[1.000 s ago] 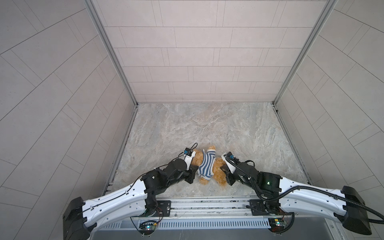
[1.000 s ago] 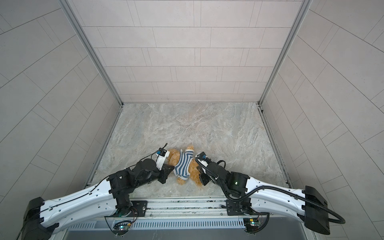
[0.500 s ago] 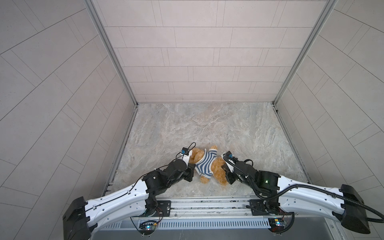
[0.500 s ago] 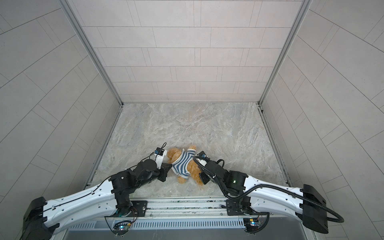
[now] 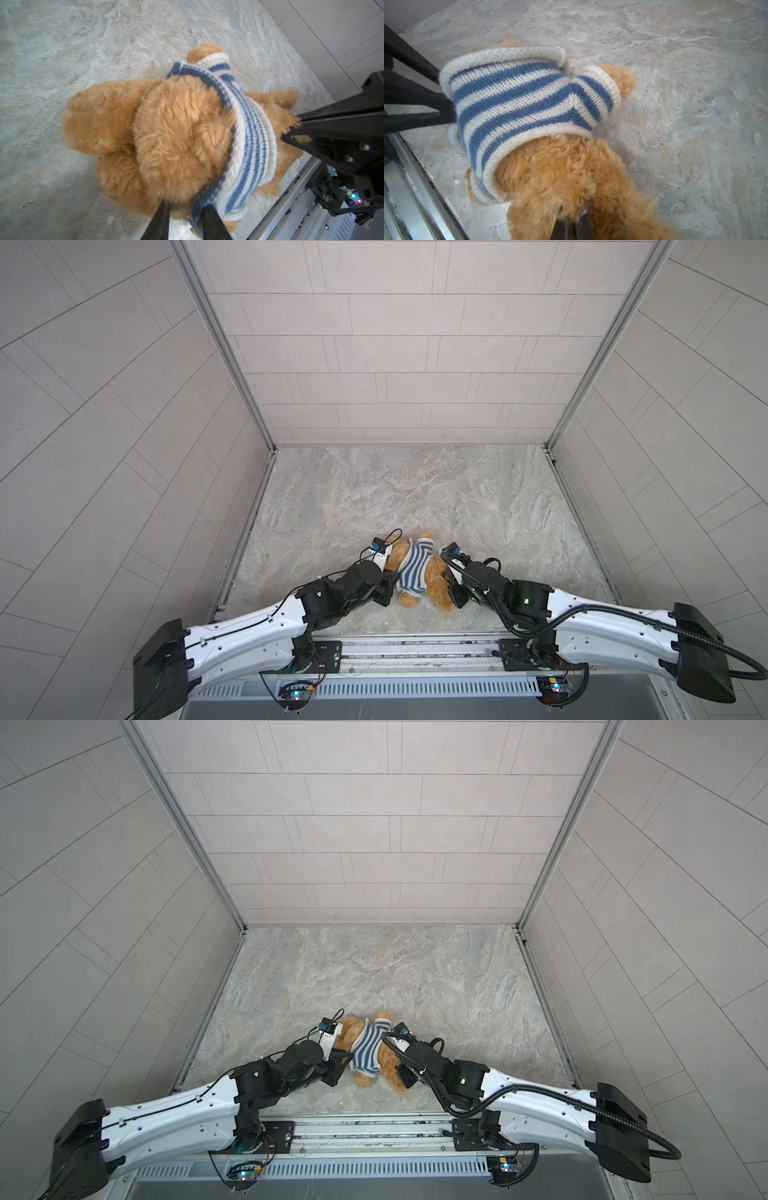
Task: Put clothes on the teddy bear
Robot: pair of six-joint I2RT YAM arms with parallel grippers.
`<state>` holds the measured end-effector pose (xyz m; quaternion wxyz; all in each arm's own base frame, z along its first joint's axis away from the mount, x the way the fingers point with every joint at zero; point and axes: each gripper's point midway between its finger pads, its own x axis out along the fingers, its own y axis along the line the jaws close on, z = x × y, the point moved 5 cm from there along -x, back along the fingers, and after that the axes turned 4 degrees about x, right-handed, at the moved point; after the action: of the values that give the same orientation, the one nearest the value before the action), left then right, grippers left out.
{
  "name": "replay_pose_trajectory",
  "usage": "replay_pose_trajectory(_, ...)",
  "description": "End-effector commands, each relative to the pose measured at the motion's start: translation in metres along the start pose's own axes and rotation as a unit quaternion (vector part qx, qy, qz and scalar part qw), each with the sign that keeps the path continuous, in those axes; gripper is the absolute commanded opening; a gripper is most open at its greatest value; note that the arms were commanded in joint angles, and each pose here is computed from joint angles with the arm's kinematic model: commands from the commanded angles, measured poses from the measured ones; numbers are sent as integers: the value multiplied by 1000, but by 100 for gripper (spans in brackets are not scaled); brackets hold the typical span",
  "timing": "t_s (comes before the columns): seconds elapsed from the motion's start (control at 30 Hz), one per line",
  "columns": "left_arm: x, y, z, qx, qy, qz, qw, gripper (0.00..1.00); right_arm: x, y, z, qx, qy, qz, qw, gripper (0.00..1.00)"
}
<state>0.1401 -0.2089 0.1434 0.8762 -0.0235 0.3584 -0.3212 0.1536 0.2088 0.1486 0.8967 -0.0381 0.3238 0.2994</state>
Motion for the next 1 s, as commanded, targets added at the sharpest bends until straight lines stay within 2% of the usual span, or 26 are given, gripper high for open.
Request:
replay_pose_trajectory(0.0,-1,-4,-1,7,4,1,1000,31,-4,4,12,10,-27,11,1000,0)
replay_pose_trajectory(0.27,3,-11,-12,6,19,-11,1000,31,-5,4,12,12,-29,11,999,0)
replay_pose_trajectory(0.4,7,-10,-14,2,21,-6,1000,26,-5,4,12,12,-28,10,999,0)
replay_pose_trajectory(0.47,6,-11,-13,2,22,-7,1000,20,-5,3,11,11,-27,8,1000,0)
replay_pose_trajectory(0.53,4,-10,-14,3,24,-6,1000,7,-6,3,11,11,-27,6,1000,0)
replay_pose_trajectory(0.6,1,-8,-15,3,24,-3,1000,0,-6,1,11,10,-28,2,1000,0)
replay_pose_trajectory(0.97,-21,18,-18,-21,7,48,999,0,-18,-17,7,9,-38,-45,998,0)
